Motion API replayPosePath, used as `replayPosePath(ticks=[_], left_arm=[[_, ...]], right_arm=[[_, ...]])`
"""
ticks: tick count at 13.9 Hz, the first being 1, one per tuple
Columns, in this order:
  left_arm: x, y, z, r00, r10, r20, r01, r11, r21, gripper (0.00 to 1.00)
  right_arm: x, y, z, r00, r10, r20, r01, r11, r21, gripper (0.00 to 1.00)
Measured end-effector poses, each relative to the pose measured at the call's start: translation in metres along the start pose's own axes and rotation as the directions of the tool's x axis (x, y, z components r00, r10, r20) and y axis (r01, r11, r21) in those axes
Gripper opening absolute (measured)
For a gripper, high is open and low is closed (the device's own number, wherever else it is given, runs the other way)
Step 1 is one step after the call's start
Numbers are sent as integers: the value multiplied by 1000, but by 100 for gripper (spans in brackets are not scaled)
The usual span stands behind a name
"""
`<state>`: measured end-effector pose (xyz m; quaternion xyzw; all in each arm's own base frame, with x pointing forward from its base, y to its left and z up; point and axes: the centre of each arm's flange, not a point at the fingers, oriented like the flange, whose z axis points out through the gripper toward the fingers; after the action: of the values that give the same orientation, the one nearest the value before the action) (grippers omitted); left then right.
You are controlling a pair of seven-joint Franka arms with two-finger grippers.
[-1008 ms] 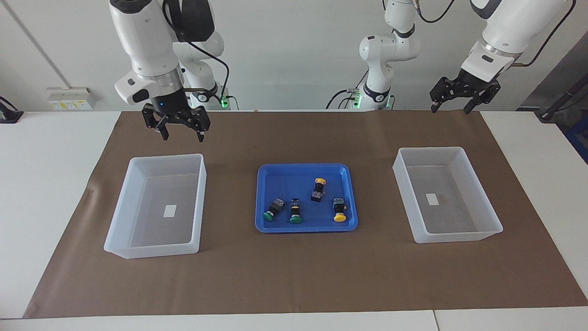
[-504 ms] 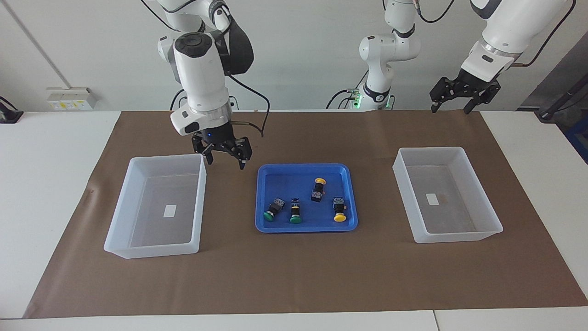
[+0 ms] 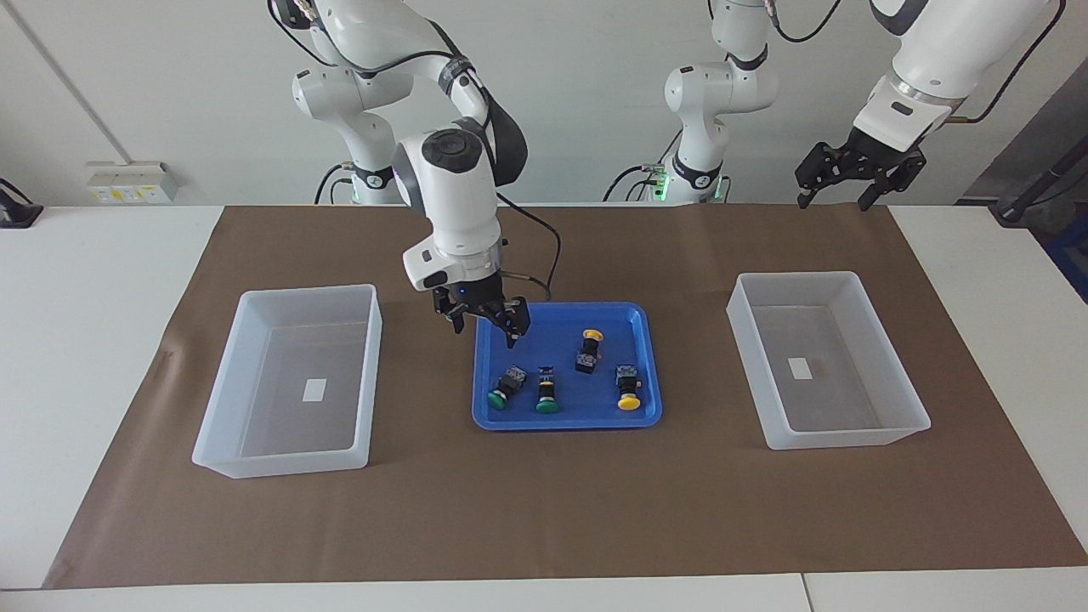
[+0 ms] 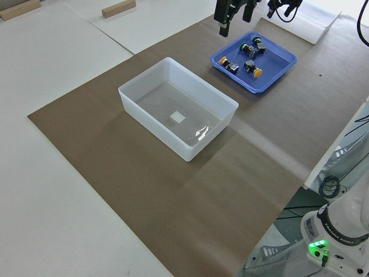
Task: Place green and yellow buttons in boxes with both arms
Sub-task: 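Reach the right gripper over the blue tray toward a green button, then grasp a green button with the right gripper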
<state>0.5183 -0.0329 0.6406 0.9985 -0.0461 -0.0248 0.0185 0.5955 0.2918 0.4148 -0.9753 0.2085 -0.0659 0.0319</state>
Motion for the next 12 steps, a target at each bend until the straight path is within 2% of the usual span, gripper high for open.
replayPosePath(ticks=[2,3,4,6,7,8,12], left_arm=[[0,0,0,1000,0,0,0,1000,0,100],[0,0,0,1000,0,0,0,1000,0,100],[0,0,0,1000,0,-3,0,1000,0,100],[4,-1,-4,999,-1,-42,2,1000,1,100],[7,-1,-6,998,-2,-69,2,1000,2,100],[9,-1,-7,997,-2,-83,2,1000,3,100],[11,-2,-4,996,-2,-93,3,1000,3,100]], right_arm=[[1,-1,21,1000,22,12,-22,1000,-14,100],[0,-2,30,999,42,18,-42,999,-23,95],[-3,-5,38,998,60,20,-60,998,-24,95],[-7,-13,54,996,90,13,-89,996,-8,91],[-9,-16,62,995,97,13,-97,995,-6,85],[-11,-18,69,995,97,14,-97,995,-5,85],[-12,-20,86,993,116,17,-115,993,-5,80]])
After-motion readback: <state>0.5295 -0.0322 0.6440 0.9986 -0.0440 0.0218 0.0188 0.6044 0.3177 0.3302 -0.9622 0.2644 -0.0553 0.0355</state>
